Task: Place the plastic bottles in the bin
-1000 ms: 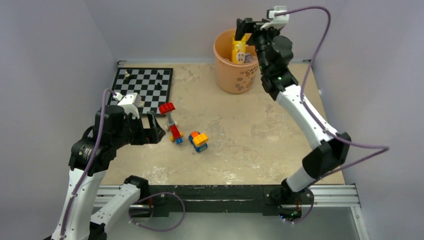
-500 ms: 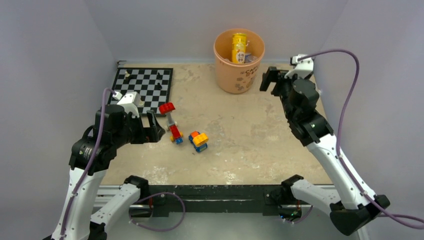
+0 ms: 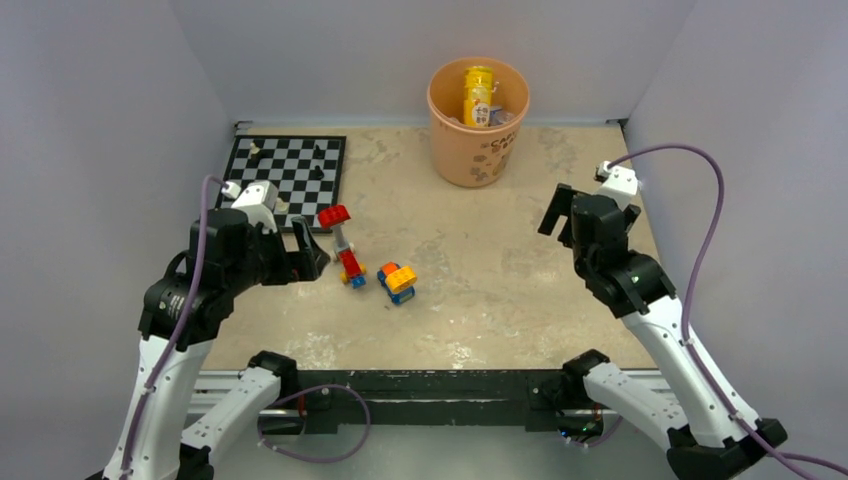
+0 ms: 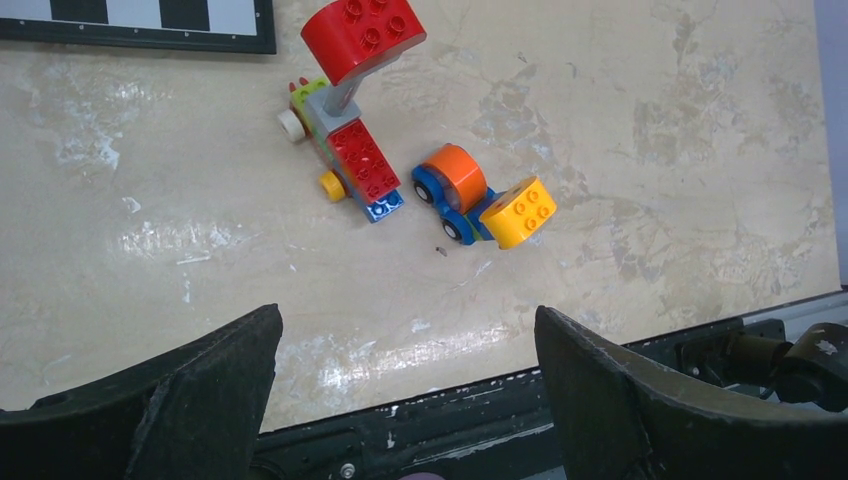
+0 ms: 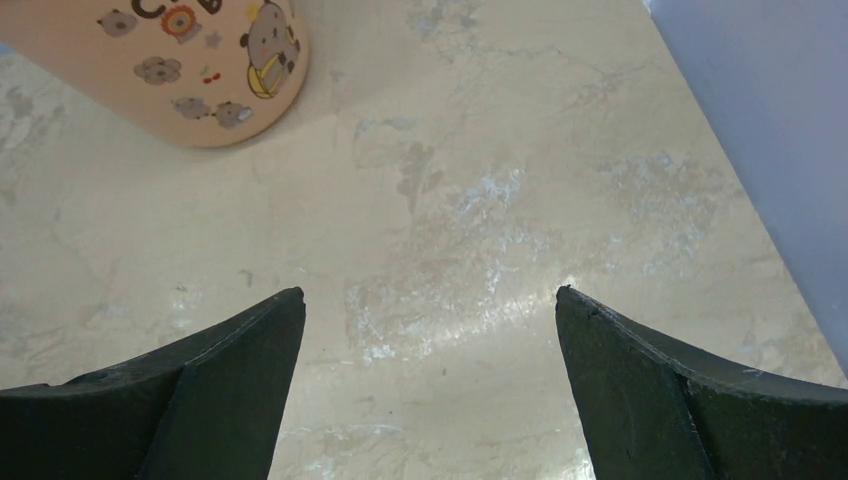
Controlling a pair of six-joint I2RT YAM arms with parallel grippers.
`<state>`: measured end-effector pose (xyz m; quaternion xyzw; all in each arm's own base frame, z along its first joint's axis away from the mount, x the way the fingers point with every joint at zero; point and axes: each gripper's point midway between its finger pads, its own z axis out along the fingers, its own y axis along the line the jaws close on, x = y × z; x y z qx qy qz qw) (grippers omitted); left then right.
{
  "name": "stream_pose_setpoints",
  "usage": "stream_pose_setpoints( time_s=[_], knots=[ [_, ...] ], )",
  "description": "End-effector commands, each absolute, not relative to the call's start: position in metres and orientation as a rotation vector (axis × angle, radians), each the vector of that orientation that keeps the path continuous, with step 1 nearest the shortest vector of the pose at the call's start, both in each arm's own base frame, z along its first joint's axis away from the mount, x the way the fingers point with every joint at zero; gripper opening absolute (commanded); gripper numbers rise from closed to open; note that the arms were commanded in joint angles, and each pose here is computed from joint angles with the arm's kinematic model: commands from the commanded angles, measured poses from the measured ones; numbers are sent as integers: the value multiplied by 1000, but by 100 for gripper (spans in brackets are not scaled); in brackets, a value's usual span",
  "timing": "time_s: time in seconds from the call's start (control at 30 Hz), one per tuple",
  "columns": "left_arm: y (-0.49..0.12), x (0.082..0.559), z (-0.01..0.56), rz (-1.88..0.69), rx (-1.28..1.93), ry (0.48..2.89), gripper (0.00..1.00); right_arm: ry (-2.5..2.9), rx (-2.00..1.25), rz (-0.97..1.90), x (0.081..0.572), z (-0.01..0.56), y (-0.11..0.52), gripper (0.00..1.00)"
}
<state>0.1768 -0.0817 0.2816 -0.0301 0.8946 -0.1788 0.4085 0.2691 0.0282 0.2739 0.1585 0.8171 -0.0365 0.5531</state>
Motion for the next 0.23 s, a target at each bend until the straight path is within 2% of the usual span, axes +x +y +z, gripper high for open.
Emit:
stream_pose_setpoints(
  time_s=[0.0,0.2],
  knots=[
    [-86,183,282,-475,-106,2240,100,1949,440,-96,263,262,24,99],
    [-87,183,284,-486,-109,2232,100,1954,436,-88,264,257,26,97]
  ],
)
